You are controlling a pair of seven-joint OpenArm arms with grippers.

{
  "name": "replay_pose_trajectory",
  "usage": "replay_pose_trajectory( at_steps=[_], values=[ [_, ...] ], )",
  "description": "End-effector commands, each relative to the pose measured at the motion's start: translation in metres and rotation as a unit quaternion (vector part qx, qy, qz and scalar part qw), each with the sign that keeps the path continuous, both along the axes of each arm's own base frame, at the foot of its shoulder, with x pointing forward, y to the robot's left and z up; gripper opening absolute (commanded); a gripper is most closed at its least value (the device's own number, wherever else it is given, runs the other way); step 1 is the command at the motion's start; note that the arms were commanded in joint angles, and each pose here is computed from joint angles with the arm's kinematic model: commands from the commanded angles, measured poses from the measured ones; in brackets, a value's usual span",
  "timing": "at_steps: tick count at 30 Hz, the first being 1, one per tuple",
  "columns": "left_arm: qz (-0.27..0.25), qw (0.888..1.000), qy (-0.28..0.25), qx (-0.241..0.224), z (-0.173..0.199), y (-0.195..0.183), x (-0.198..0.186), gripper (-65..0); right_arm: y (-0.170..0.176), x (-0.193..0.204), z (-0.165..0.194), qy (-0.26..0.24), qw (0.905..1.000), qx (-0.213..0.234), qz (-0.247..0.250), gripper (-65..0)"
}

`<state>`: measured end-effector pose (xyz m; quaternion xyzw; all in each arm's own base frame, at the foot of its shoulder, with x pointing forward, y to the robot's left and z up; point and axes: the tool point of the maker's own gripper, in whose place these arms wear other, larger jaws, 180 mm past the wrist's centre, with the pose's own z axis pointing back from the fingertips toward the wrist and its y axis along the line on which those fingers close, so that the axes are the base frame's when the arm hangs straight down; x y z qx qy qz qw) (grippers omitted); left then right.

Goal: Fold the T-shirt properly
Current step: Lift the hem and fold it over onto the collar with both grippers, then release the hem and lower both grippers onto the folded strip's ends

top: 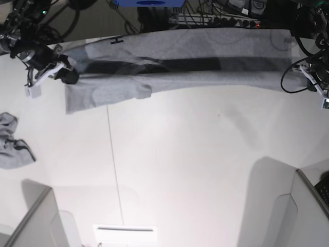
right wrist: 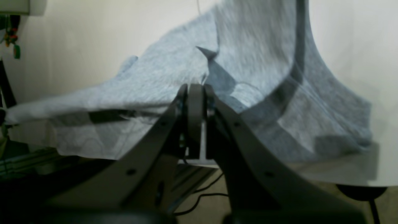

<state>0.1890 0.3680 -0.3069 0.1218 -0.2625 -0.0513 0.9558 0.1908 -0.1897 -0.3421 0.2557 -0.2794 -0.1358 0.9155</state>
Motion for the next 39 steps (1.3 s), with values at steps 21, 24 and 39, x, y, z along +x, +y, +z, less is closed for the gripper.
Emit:
replay_pose_trajectory(
  at_steps=[21, 24, 39],
  values=[
    [-0.009, 0.996, 0.083, 0.018, -0.020, 0.002, -0.055, -65.0, 0.014, -0.007, -0.024, 0.014, 0.9980, -0.061, 0.012, -65.0],
    [-0.009, 0.996, 0.091, 0.017, -0.023, 0.002, -0.061, -65.0, 0.008, -0.012, -0.029, 0.024, 0.9966, -0.079, 0.009, -65.0],
    [-0.018, 0.989, 0.145, 0.034, -0.047, -0.008, -0.085, -59.6, 0.016, -0.026, -0.046, 0.060, 0.9919, -0.106, 0.037, -57.3]
  ],
)
